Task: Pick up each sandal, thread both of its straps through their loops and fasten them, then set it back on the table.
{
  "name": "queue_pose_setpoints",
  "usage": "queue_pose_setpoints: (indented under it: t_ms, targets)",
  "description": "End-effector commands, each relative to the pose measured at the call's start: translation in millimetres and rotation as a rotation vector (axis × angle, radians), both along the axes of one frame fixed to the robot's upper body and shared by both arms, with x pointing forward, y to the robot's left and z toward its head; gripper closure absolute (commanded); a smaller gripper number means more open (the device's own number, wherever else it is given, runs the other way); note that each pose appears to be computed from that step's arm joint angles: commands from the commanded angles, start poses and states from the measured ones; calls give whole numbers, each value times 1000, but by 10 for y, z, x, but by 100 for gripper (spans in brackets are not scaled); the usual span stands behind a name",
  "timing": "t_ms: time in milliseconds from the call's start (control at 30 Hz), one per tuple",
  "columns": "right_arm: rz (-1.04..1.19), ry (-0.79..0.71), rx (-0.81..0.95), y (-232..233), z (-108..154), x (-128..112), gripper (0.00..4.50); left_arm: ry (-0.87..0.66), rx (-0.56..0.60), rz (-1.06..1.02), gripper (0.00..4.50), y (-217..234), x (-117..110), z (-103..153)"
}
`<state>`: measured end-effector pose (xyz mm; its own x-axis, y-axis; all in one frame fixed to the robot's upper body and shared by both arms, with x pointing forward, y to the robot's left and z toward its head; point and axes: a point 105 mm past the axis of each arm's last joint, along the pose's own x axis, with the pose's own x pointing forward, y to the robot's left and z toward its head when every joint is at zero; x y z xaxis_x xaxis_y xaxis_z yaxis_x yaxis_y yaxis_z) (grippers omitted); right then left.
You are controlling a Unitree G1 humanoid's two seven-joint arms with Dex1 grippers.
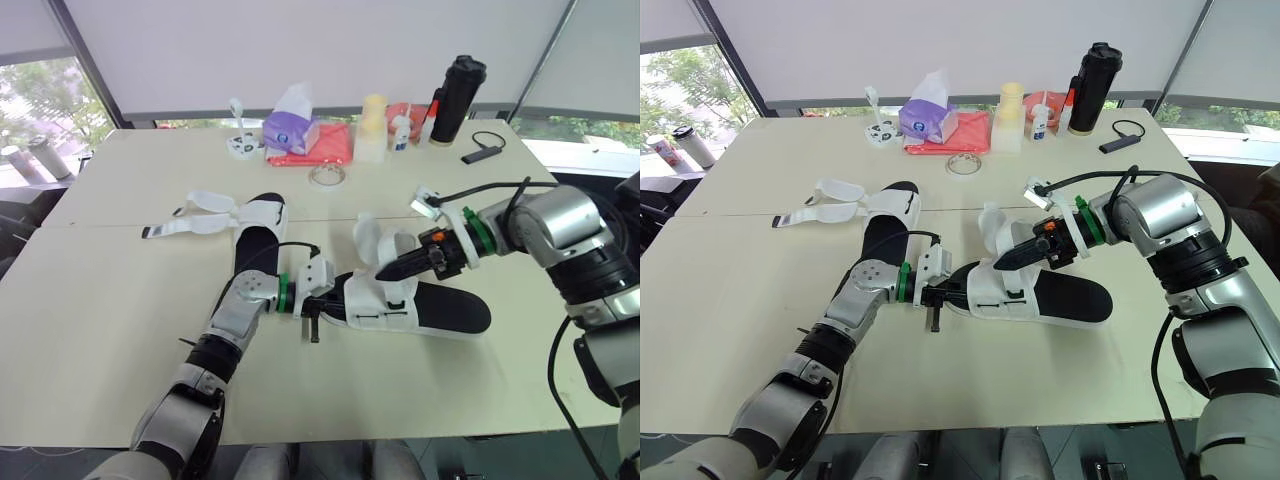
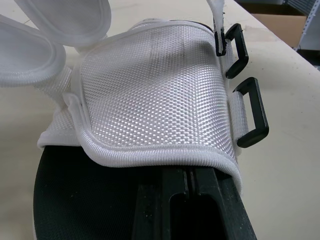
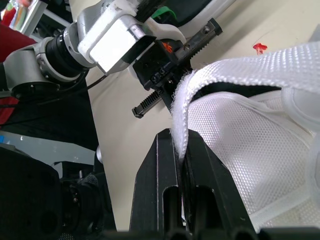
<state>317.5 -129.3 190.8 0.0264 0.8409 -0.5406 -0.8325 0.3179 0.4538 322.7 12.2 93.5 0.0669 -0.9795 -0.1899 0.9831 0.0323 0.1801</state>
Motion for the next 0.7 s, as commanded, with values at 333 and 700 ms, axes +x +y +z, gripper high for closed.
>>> queue_pose_setpoints:
  t_ms: [333, 700]
  targets:
    - [14, -18, 49, 54, 121, -33, 444, 2, 20, -9, 450, -22, -23, -38]
    - [12, 11, 44, 51, 35, -81, 444, -1, 26, -7, 450, -12, -15, -39]
